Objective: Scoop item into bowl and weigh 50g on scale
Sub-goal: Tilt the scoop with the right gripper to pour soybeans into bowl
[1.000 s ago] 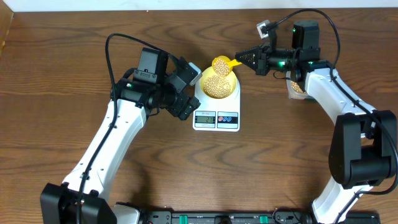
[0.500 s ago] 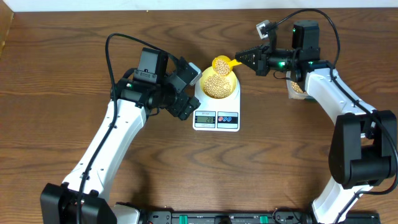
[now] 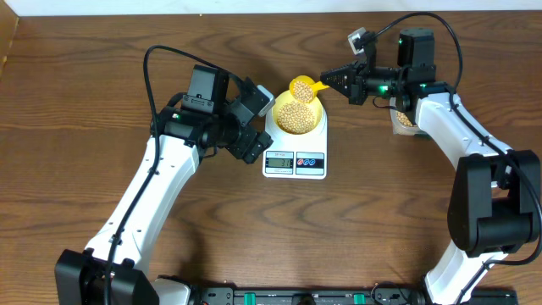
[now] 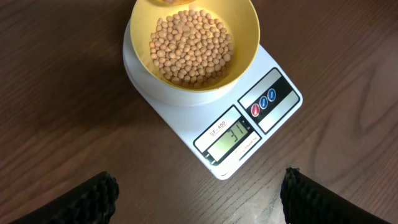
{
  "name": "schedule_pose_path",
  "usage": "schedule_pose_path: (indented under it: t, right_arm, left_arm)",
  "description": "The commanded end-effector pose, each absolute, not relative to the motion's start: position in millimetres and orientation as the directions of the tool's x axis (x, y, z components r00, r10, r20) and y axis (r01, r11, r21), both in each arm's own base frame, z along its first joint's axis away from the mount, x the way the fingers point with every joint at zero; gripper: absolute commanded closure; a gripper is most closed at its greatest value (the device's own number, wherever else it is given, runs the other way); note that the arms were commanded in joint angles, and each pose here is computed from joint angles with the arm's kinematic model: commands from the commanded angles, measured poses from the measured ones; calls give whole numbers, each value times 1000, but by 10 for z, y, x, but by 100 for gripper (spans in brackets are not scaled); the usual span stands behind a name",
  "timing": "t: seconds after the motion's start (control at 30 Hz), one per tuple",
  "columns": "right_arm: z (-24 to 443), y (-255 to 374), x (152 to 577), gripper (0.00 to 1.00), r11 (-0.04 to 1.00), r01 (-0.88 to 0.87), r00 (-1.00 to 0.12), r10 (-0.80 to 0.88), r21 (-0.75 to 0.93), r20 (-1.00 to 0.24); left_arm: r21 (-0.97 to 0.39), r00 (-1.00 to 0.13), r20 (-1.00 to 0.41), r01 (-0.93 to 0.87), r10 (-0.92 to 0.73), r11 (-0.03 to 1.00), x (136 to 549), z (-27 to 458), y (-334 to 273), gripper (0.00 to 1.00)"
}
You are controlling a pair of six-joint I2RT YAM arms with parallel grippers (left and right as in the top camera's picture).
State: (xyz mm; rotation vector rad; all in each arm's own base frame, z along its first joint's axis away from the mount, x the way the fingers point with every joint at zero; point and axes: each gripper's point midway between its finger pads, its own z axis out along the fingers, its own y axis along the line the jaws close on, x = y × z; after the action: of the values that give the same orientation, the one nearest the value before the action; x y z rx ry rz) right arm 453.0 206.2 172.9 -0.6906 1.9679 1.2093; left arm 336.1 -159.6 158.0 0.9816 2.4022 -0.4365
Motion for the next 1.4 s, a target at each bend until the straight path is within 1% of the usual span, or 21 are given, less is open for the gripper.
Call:
schedule_pose_path:
  t: [0.0, 0.53, 1.17, 1.37]
  right_arm:
    - [1677, 2108, 4495, 99, 396, -772, -575, -100, 498, -812]
    - [1674, 2165, 4466, 99, 377, -817, -516, -137, 437, -846]
    - [1670, 2165, 4463, 99, 375, -825, -503, -144, 423, -852]
    - [1656, 2163, 4451, 99, 369, -839, -482, -160, 400, -862]
  left_arm:
    - [-111, -612, -561, 723, 557, 682, 3333, 1562, -1594, 14]
    - [-111, -612, -561, 723, 557, 682, 3333, 1562, -1594, 14]
    - [-111, -612, -561, 723, 557, 682, 3333, 1562, -1594, 14]
    - [-111, -612, -562, 723, 557, 682, 3333, 1562, -1595, 14]
